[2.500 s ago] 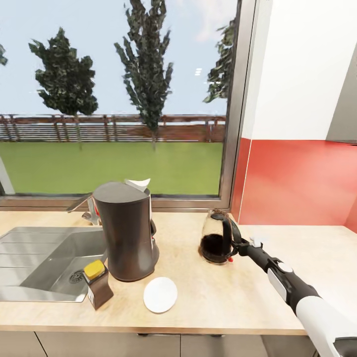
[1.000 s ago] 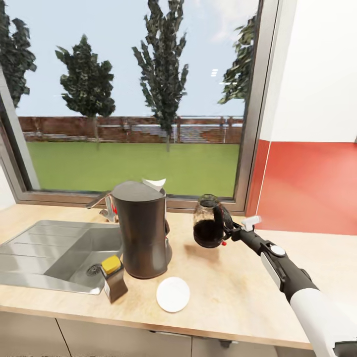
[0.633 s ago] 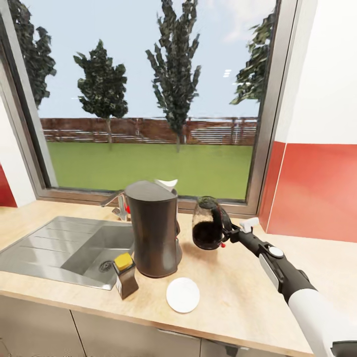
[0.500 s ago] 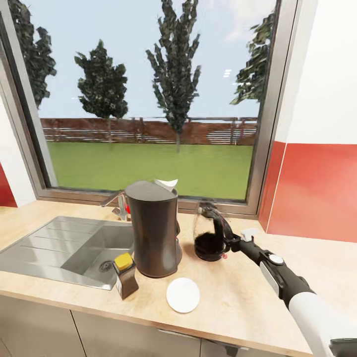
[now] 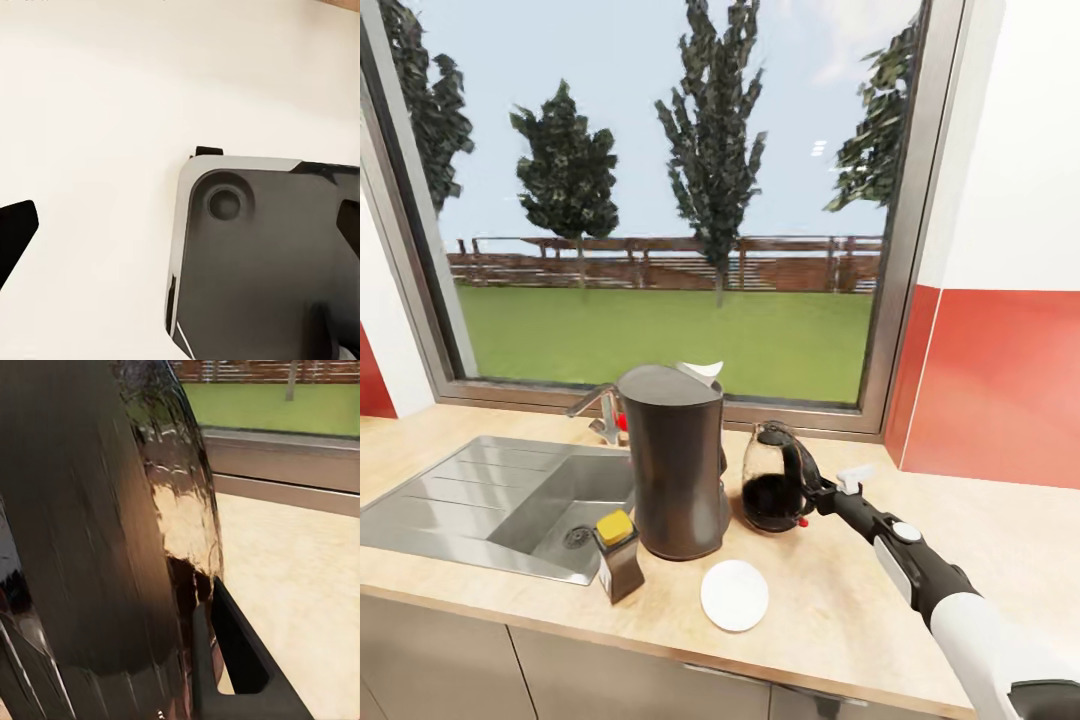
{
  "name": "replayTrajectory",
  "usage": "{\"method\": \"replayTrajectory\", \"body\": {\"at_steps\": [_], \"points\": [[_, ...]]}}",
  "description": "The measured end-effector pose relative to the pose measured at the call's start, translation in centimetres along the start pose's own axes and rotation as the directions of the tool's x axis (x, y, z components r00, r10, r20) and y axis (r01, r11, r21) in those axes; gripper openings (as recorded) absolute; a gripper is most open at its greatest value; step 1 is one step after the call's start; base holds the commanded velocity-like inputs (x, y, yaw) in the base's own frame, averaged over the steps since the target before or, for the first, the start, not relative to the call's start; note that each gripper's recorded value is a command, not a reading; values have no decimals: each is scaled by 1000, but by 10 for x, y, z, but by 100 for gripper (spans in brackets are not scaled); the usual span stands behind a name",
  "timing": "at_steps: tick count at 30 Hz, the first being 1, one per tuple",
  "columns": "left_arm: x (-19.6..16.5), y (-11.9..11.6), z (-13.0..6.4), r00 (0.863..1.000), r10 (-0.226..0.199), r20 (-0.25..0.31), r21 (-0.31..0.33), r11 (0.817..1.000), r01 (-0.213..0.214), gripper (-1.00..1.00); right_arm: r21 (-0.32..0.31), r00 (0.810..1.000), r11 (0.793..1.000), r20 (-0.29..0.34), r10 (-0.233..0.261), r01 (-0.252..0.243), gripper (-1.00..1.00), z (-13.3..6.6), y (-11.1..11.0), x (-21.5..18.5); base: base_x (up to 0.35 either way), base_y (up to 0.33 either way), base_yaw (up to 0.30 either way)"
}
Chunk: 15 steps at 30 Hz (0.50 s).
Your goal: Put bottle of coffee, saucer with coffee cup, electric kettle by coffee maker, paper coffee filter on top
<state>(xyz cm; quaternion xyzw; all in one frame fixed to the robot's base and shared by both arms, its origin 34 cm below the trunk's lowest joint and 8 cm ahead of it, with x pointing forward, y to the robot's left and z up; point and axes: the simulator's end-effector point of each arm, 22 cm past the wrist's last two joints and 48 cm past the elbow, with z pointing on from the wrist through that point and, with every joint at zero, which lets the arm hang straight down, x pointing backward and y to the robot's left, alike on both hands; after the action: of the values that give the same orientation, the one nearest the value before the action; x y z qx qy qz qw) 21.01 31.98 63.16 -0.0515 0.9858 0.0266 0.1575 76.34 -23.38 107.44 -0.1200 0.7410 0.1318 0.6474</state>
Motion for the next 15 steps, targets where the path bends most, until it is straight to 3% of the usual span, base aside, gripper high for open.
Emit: {"method": "replayTrajectory", "body": {"at_steps": [15], "points": [[1,0,0,1000,-1,-4,-1,1000,1,100,1,1000,1000,-2,0,0,-100,0,0,1,0,6,0]]}}
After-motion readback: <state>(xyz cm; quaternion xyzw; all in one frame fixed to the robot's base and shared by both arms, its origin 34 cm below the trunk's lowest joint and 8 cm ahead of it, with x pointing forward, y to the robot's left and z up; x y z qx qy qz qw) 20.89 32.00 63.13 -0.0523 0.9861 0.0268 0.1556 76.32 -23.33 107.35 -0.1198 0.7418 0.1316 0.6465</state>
